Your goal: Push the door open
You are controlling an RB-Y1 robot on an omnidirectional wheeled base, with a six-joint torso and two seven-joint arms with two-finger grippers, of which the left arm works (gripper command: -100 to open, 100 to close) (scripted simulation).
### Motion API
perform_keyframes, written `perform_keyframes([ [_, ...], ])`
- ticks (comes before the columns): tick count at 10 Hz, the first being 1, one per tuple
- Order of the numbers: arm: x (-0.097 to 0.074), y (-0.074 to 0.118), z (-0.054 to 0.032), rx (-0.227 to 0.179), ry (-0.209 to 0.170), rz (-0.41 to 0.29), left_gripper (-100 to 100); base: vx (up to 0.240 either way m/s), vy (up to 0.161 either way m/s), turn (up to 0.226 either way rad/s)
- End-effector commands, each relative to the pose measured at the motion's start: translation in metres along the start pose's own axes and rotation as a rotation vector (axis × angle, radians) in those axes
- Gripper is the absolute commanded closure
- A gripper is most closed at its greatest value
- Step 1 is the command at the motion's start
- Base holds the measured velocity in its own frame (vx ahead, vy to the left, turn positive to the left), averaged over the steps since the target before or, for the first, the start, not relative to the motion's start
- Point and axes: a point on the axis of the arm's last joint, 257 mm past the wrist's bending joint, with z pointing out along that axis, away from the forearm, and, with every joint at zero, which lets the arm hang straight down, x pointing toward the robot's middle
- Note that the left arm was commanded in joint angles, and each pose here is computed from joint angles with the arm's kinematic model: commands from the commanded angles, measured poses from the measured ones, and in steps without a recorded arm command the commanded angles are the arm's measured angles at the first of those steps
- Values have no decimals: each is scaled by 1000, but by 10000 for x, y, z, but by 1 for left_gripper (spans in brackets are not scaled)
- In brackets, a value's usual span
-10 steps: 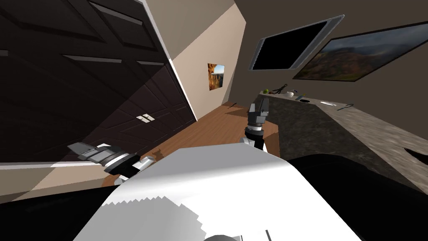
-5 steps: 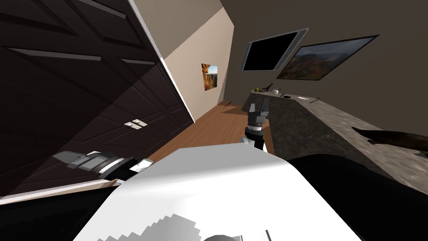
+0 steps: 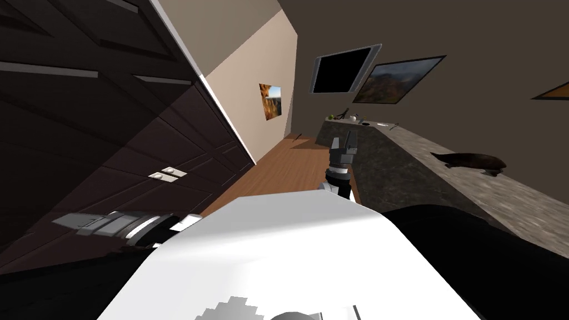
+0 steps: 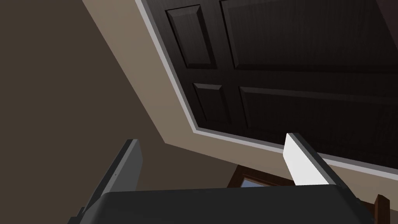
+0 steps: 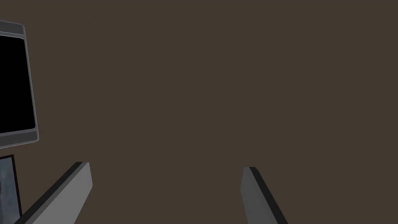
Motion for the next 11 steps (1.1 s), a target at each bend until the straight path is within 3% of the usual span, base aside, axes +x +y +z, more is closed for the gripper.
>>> perform_keyframes([
  [1,-125,78,-27,-16,-27,10,-100,-45,147,-237],
  [7,-521,344,-186,-77,-130,42,-100,-54,165,-227],
  [11,-785,544,-363,-127,-205,60,-100,-55,135,-232],
])
